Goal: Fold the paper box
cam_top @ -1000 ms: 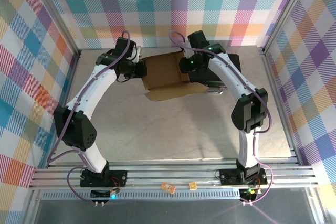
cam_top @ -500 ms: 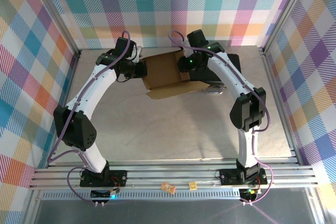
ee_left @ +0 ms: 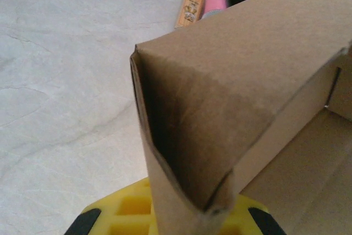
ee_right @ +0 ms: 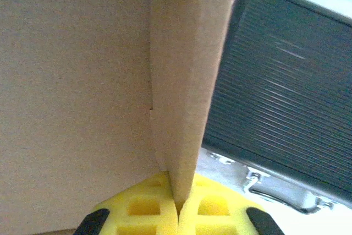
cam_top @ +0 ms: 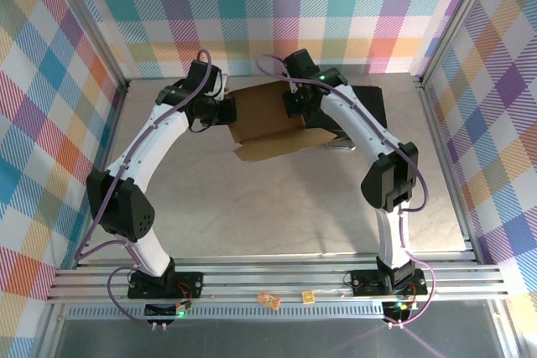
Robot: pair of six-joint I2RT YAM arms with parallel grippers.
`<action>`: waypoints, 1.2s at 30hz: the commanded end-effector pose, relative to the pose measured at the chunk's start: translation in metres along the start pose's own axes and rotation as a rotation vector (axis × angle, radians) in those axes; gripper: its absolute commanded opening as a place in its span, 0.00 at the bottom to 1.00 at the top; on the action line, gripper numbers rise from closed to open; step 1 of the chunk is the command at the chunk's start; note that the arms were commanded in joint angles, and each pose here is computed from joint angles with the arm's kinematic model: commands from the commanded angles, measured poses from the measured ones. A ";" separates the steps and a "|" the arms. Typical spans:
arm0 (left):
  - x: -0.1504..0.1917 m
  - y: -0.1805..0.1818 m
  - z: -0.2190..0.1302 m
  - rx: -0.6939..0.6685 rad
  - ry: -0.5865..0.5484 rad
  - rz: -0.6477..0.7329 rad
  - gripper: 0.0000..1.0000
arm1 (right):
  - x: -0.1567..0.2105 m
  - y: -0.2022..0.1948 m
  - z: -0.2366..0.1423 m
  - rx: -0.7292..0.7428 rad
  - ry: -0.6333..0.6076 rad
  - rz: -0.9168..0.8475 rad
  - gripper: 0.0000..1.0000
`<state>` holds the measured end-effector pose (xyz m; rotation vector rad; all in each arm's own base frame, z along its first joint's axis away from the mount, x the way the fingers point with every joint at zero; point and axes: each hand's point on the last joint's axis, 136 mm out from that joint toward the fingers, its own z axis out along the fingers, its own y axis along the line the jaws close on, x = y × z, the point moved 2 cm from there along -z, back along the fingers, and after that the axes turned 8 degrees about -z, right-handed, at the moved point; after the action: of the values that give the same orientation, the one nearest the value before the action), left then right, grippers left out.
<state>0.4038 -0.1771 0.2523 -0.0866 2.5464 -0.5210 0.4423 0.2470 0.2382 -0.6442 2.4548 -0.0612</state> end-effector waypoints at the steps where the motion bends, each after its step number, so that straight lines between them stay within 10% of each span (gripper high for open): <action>1: 0.007 -0.028 -0.016 0.025 -0.025 0.045 0.00 | -0.001 -0.003 -0.002 0.207 0.016 -0.006 0.00; 14: 0.004 -0.006 -0.021 -0.209 -0.100 -0.002 0.00 | 0.006 -0.026 -0.016 0.516 0.060 -0.023 0.00; 36: 0.007 -0.046 -0.021 0.039 -0.034 0.088 0.00 | -0.021 -0.020 -0.029 -0.153 -0.099 0.104 0.16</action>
<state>0.3982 -0.1984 0.2655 -0.0998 2.4957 -0.4264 0.4448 0.2197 0.2549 -0.5422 2.5068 0.0651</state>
